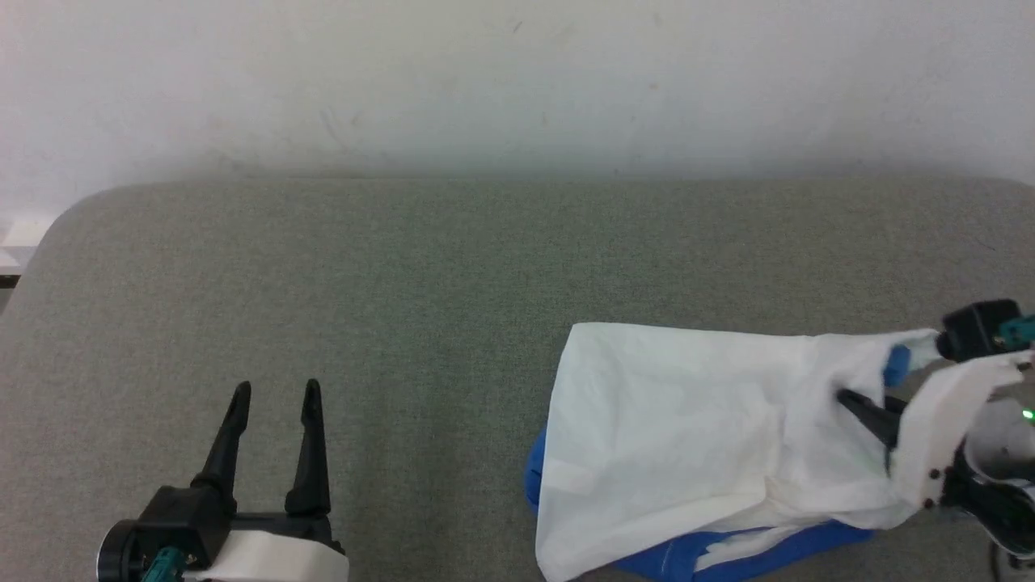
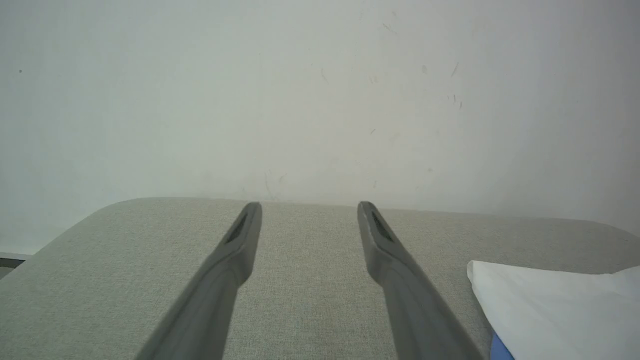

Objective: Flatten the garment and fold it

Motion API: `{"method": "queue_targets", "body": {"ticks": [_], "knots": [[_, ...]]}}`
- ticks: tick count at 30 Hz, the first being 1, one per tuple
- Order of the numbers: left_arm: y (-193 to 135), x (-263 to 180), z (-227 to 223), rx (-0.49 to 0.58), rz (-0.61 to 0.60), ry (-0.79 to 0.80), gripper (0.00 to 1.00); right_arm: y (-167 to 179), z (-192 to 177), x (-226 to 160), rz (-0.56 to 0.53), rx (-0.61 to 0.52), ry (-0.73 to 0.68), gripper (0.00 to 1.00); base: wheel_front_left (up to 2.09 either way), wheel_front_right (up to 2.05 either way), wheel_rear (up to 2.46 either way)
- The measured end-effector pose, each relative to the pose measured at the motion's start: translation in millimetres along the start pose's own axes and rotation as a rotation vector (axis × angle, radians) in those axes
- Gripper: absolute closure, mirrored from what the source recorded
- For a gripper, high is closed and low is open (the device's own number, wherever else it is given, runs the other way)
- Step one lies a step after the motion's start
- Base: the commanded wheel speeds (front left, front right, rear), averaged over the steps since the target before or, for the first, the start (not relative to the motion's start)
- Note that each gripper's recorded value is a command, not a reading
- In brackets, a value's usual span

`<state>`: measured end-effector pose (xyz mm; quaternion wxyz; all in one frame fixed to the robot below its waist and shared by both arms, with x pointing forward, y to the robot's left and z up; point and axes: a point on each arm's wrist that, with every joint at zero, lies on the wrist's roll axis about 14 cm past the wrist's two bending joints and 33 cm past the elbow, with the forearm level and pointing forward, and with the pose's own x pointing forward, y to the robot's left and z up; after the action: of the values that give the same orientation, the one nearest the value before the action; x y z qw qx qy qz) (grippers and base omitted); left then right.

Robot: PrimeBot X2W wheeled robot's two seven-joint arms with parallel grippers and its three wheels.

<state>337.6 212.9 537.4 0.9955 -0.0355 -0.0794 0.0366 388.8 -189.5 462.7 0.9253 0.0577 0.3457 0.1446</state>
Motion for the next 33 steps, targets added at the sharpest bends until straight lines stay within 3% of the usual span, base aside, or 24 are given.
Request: {"method": "queue_targets", "body": {"ticks": [4, 9, 14, 15, 16, 17, 18, 19, 24, 29, 33], "knots": [[-2, -2, 0, -0.002, -0.008, 0.002, 0.00, 71, 20, 10, 0.193, -0.005, -0.045, 1.00, 0.00, 0.00, 0.00], [-3, -7, -2, -0.007, -0.011, 0.008, 0.00, 143, 16, 24, 0.380, 0.047, -0.021, 1.00, 0.00, 0.00, 0.00], [-1, -11, -3, -0.013, -0.003, 0.015, 0.00, 188, -2, 41, 0.474, 0.119, 0.020, 1.00, 0.00, 0.00, 0.00], [-1, -12, -3, -0.014, -0.001, 0.014, 0.00, 192, -8, 45, 0.477, 0.124, 0.036, 0.95, 0.00, 0.00, 0.00], [0, -12, -3, -0.015, 0.003, 0.015, 0.00, 194, -13, 49, 0.477, 0.133, 0.046, 0.80, 0.00, 0.00, 0.00], [1, -12, -4, -0.015, 0.006, 0.017, 0.00, 195, -18, 53, 0.474, 0.139, 0.050, 0.58, 0.00, 0.00, 0.00], [1, -11, -5, -0.016, 0.008, 0.020, 0.00, 196, -21, 57, 0.473, 0.143, 0.054, 0.08, 0.00, 0.00, 0.00], [1, -10, -6, -0.017, 0.011, 0.021, 0.00, 198, -23, 61, 0.472, 0.142, 0.056, 0.00, 0.00, 0.00, 0.00], [2, -6, -11, -0.020, 0.016, 0.035, 0.00, 214, -13, 68, 0.500, 0.082, 0.002, 0.00, 0.00, 0.00, 0.00], [0, -3, -12, -0.017, 0.006, 0.035, 0.00, 223, 3, 54, 0.528, -0.099, -0.092, 0.00, 0.00, 0.00, 0.00], [-3, -1, -11, -0.019, -0.005, 0.030, 0.00, 210, 39, 35, 0.487, -0.249, -0.289, 0.00, 0.00, 0.00, 0.00]]}}
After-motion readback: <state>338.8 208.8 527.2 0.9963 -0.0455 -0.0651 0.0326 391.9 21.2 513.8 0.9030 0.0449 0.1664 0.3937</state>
